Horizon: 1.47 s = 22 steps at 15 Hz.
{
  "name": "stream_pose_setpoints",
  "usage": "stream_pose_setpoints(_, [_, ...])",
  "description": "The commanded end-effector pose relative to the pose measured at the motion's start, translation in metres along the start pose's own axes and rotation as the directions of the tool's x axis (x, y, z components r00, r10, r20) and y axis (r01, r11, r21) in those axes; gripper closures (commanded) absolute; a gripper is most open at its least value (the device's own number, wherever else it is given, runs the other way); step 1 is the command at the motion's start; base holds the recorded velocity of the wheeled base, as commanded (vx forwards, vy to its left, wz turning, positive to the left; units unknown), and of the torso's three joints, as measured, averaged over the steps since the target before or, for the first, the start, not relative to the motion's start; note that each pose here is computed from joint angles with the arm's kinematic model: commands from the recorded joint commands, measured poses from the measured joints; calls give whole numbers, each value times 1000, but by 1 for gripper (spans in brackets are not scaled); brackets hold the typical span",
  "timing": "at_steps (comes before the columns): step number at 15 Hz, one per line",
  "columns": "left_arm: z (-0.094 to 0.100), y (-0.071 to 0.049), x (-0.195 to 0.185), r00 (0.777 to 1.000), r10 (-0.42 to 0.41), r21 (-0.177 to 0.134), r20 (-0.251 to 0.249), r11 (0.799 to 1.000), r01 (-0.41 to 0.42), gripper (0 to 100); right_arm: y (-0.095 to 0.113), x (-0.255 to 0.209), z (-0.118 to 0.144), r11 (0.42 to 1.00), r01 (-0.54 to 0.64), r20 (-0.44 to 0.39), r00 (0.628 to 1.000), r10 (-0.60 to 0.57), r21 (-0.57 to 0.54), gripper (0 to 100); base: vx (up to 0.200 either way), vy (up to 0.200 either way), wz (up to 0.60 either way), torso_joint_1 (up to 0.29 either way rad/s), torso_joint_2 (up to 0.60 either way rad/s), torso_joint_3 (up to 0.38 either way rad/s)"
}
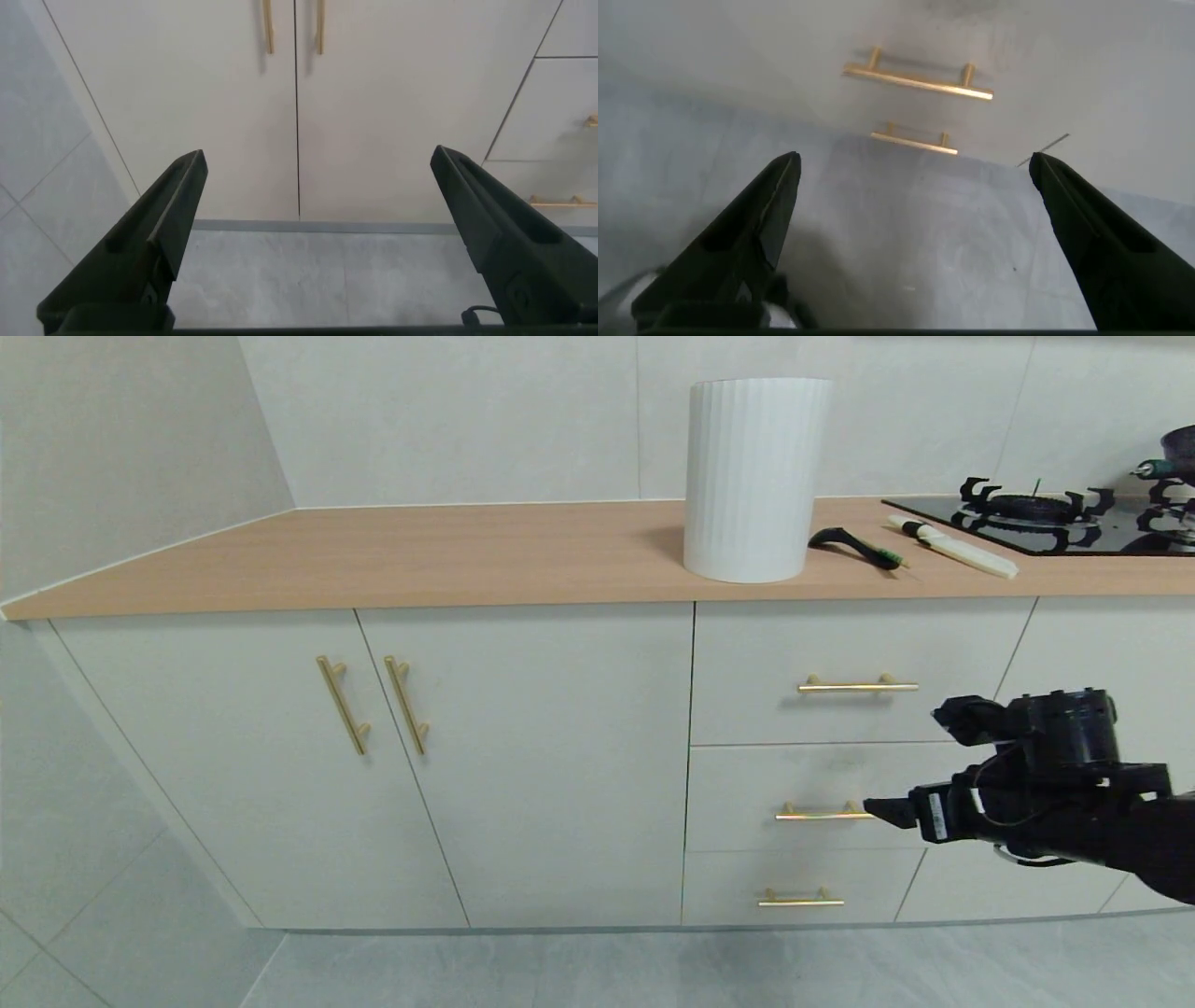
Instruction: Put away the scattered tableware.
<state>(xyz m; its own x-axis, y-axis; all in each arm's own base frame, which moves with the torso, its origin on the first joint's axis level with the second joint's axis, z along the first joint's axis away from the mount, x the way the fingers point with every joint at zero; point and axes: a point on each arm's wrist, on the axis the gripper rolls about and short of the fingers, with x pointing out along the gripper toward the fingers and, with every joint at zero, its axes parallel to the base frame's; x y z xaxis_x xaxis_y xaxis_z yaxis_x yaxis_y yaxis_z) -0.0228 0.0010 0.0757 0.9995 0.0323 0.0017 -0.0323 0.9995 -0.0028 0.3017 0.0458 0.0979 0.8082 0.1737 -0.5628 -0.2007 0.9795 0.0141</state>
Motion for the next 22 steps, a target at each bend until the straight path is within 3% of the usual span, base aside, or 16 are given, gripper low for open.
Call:
stream_pose_setpoints(1, [0,0,0,1000,0,0,0,1000,0,0,-3,63,-31,997,69,-44,997,-67,43,0,0,0,0,0,0,0])
stream_pose_setpoints(4, [0,0,0,1000,0,0,0,1000,0,0,-5,92,-42,993,85,26,996,-88,84,0,0,0,0,0,0,0])
stream_pose_setpoints(8, [0,0,0,1000,0,0,0,1000,0,0,0,130,-49,984,144,31,989,-148,100,0,0,0,0,0,0,0])
stream_pose_setpoints(11, [0,0,0,1000,0,0,0,1000,0,0,1,148,-43,978,161,83,981,-173,136,0,0,0,0,0,0,0])
stream_pose_setpoints(22, [0,0,0,1000,0,0,0,1000,0,0,-4,173,-57,974,189,65,978,-199,127,0,0,0,0,0,0,0])
